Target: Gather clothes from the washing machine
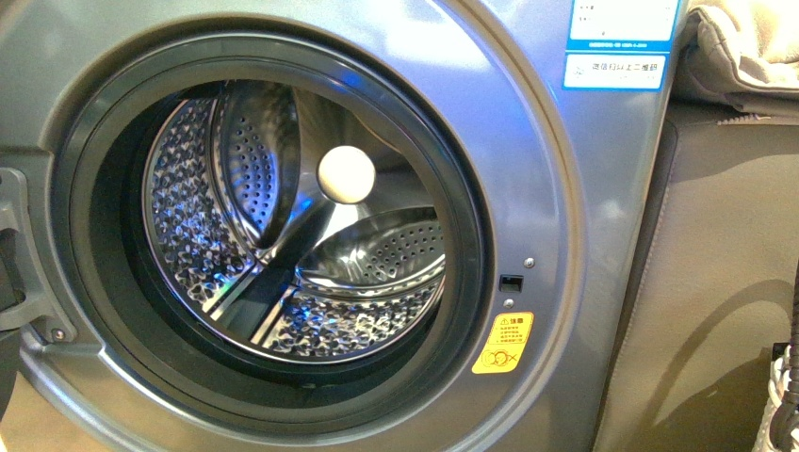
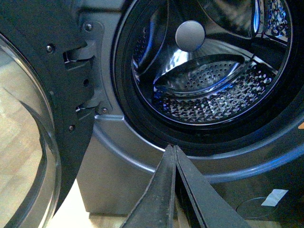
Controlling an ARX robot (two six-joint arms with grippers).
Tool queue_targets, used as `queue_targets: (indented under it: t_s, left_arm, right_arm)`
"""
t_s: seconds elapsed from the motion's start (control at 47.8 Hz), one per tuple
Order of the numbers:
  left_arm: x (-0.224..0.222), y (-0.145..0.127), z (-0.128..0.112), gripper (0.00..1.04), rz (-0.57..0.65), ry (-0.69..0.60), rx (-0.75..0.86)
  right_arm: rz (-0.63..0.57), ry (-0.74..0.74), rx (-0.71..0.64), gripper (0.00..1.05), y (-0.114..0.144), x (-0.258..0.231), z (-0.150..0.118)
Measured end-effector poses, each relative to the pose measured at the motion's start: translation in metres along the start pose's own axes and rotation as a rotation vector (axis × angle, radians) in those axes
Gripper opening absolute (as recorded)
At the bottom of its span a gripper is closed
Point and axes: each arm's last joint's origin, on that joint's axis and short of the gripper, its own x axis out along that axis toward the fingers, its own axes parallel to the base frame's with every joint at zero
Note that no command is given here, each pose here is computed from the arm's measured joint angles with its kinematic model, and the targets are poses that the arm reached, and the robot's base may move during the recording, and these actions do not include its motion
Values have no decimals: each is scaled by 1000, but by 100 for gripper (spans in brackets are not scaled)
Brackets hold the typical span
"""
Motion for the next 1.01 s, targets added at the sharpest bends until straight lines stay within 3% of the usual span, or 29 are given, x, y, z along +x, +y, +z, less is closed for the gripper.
queue_targets:
  t_s: [0.105, 0.482, 1.005]
  left_arm:
    - [0, 0, 0, 4, 0, 0, 0]
    - [0, 0, 0, 4, 0, 0, 0]
    - [0, 0, 0, 4, 0, 0, 0]
  right_arm:
    - [29, 199, -95, 68, -1, -4, -22]
    - [21, 213, -134, 1, -20, -10, -48]
    - [21, 210, -133, 2, -22, -14, -62]
